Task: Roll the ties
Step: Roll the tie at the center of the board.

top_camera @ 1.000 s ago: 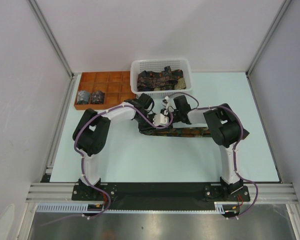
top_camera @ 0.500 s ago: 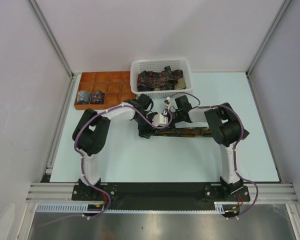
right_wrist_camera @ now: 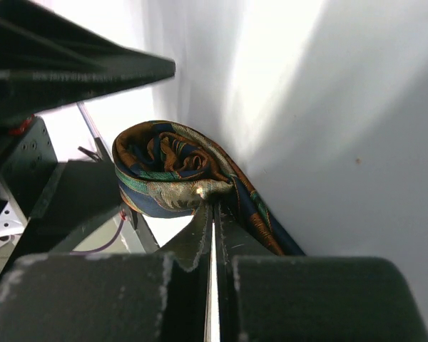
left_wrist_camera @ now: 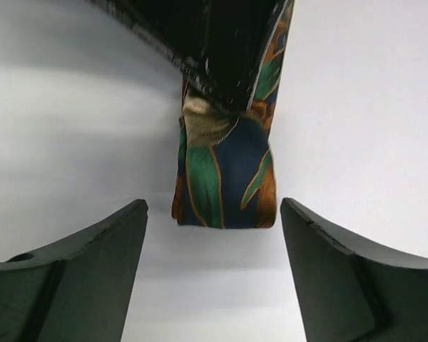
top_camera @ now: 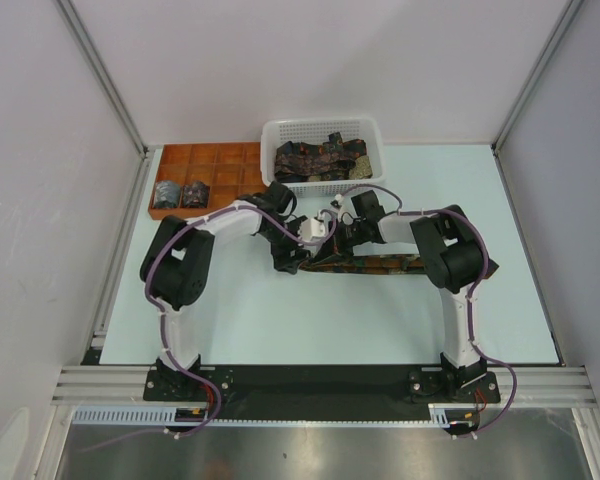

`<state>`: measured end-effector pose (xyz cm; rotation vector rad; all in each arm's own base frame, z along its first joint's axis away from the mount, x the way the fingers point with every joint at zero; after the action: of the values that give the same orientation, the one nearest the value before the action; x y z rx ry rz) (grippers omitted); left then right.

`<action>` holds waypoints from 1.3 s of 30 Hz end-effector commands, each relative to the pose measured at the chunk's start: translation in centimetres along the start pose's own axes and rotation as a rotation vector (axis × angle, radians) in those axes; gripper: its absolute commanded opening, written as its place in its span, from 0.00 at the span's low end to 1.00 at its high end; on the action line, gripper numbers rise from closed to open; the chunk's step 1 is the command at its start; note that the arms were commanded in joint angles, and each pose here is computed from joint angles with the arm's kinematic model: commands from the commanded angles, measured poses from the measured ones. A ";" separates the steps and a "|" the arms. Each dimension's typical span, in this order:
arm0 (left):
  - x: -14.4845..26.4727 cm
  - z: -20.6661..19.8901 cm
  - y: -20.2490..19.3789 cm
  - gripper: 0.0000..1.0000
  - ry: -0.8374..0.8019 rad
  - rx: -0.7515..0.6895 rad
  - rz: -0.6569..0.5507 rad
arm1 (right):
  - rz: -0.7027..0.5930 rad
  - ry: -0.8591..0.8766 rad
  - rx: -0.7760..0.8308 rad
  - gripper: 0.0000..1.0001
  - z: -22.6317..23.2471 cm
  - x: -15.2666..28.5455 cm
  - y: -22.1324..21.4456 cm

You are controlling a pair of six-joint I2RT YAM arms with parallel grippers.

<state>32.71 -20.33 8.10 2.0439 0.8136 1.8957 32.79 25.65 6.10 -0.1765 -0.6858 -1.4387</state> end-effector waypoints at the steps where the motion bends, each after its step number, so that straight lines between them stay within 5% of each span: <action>1: 0.2 -0.3 3.1 0.76 -0.023 -0.049 -0.080 | 0.008 -0.120 -0.016 0.00 -2.4 -0.4 -0.6; 13: -0.9 -1.3 4.5 0.34 -0.049 -0.105 -0.017 | -0.025 0.020 0.014 0.00 0.1 -1.6 1.1; 26: -2.8 -1.8 1.9 0.29 -0.034 -0.136 0.163 | -0.017 0.076 0.001 0.35 2.4 4.9 0.4; 39: -2.8 -2.0 1.9 0.33 -0.039 -0.139 0.150 | -0.033 0.029 -0.011 0.45 2.1 1.4 1.3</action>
<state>32.23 -24.35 8.83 2.0147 0.5899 1.9413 32.29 24.86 9.37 -0.1514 -0.6138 -1.4613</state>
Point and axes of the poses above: each gripper's point midway between its finger pads, its own x axis back along the fingers, its own z axis along the line the jaws close on, y = z × x, the point moved 7 cm from there along x, back along the fingers, and after that the axes turned 9 degrees about x, right-handed, at the moved point
